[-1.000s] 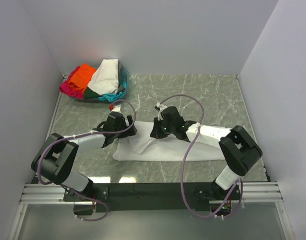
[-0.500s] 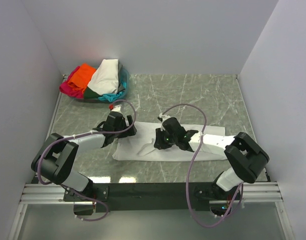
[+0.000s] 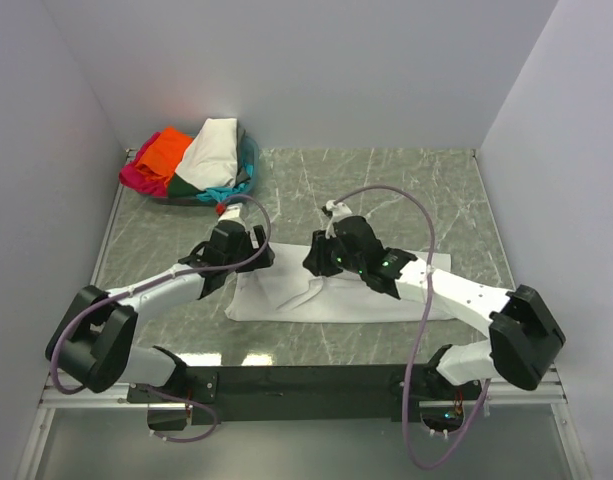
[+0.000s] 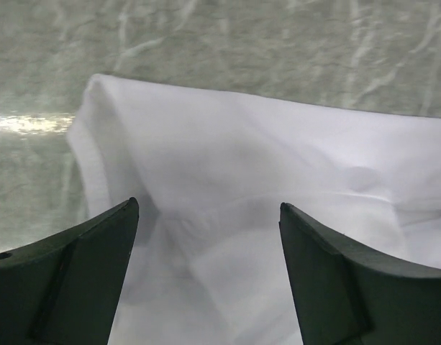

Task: Fold and stack the t-shirts
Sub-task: Fold the tshirt

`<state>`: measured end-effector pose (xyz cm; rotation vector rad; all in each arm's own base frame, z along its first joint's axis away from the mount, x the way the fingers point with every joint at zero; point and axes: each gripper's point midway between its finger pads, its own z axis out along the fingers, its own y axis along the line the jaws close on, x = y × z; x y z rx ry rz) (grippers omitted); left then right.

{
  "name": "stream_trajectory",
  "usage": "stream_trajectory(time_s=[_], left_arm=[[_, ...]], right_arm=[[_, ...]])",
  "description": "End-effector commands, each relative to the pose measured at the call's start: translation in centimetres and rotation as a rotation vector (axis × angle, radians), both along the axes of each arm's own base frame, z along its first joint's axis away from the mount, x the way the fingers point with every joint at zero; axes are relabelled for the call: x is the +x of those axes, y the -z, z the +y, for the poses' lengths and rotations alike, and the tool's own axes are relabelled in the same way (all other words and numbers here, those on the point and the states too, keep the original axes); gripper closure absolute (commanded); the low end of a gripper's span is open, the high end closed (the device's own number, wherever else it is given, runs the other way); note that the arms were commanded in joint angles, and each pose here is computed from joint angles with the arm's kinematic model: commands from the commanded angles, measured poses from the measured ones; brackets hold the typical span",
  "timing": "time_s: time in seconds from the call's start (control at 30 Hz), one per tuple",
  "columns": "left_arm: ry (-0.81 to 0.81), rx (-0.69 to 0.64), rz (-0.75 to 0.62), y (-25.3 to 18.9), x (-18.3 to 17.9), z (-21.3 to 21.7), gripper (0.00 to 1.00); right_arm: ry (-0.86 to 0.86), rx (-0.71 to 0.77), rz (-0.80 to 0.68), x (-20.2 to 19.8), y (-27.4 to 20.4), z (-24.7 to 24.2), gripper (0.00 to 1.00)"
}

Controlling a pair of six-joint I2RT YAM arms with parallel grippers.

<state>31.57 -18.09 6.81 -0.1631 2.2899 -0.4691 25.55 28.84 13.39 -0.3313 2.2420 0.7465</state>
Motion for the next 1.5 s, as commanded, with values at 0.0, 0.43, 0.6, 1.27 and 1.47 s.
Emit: stream_trajectory(time_s=[0.0, 0.43, 0.6, 1.27, 1.47], left_arm=[[0.029, -0.082, -0.077, -3.4, 0.3, -2.4, 0.15], [0.145, -0.165, 0.1, 3.0, -2.0, -6.0, 0.15], [0.133, -0.117, 0.137, 5.0, -1.9, -5.6, 0.15], [0.165, 0.02, 0.127, 6.3, 8.4, -10.2, 0.16], [0.166, 0.009, 0.076, 3.7, 12.9, -12.2, 0.16]], right_arm=[[-0.076, 0.032, -0.006, 0.6, -0.8, 2.5, 0.61], [0.069, -0.147, 0.182, 2.7, 10.0, 0.2, 0.62], [0.083, -0.163, 0.211, 2.8, 11.2, -0.5, 0.63], [0.541, -0.148, 0.134, 1.5, 5.7, -16.4, 0.52], [0.625, -0.179, 0.156, 1.7, 6.9, -18.7, 0.52]])
